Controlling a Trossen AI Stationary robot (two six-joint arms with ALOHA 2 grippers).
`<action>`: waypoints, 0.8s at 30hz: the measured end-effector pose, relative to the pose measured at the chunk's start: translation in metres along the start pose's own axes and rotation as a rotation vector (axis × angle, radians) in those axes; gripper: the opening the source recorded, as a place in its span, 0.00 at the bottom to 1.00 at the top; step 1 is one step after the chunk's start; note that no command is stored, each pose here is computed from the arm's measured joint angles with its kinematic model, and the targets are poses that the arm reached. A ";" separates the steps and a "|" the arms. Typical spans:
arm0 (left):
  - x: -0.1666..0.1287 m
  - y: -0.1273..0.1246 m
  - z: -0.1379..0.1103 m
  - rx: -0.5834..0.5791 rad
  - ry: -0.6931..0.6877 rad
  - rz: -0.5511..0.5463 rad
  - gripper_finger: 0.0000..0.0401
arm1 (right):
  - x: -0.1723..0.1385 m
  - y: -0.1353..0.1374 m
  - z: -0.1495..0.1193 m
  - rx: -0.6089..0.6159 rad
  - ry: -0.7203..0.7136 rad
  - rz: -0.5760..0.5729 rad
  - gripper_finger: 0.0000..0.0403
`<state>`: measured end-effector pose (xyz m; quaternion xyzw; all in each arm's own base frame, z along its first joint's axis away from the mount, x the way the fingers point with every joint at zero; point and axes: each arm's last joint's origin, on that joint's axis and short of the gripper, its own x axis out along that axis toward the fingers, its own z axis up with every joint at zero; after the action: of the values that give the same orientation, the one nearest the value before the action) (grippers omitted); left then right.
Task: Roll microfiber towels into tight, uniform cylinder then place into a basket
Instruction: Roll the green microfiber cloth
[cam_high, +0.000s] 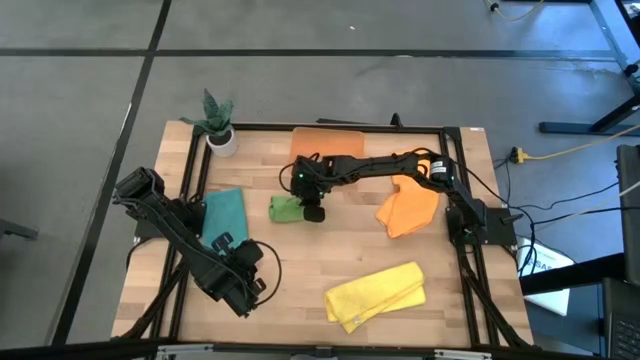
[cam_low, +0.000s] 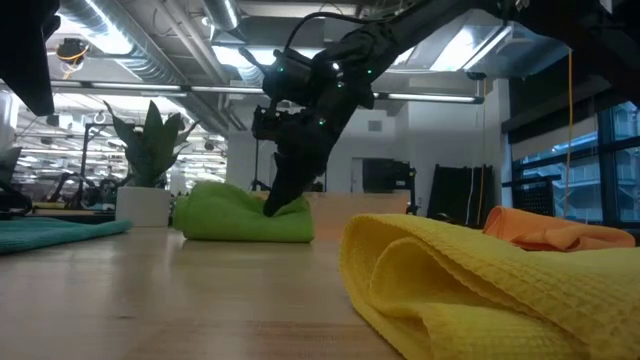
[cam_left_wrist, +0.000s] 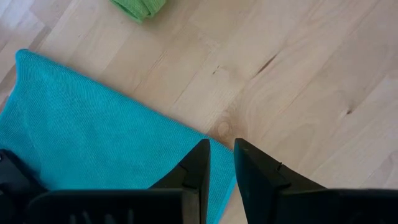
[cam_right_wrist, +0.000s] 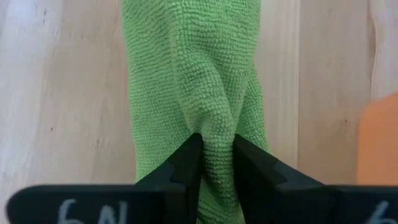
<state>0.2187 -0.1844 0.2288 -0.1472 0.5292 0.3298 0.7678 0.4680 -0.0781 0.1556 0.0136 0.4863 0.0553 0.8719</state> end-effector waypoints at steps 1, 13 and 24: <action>0.000 0.000 0.000 0.000 0.000 0.000 0.16 | 0.000 0.000 0.000 0.000 0.000 0.000 0.21; 0.000 0.000 0.000 0.000 0.000 0.000 0.16 | 0.000 0.000 0.001 -0.010 -0.013 -0.004 0.28; 0.000 0.000 0.000 0.000 0.000 0.000 0.16 | -0.017 -0.002 0.017 -0.029 -0.010 -0.013 0.43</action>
<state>0.2187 -0.1844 0.2288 -0.1473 0.5292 0.3300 0.7677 0.4738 -0.0811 0.1788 -0.0016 0.4813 0.0567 0.8747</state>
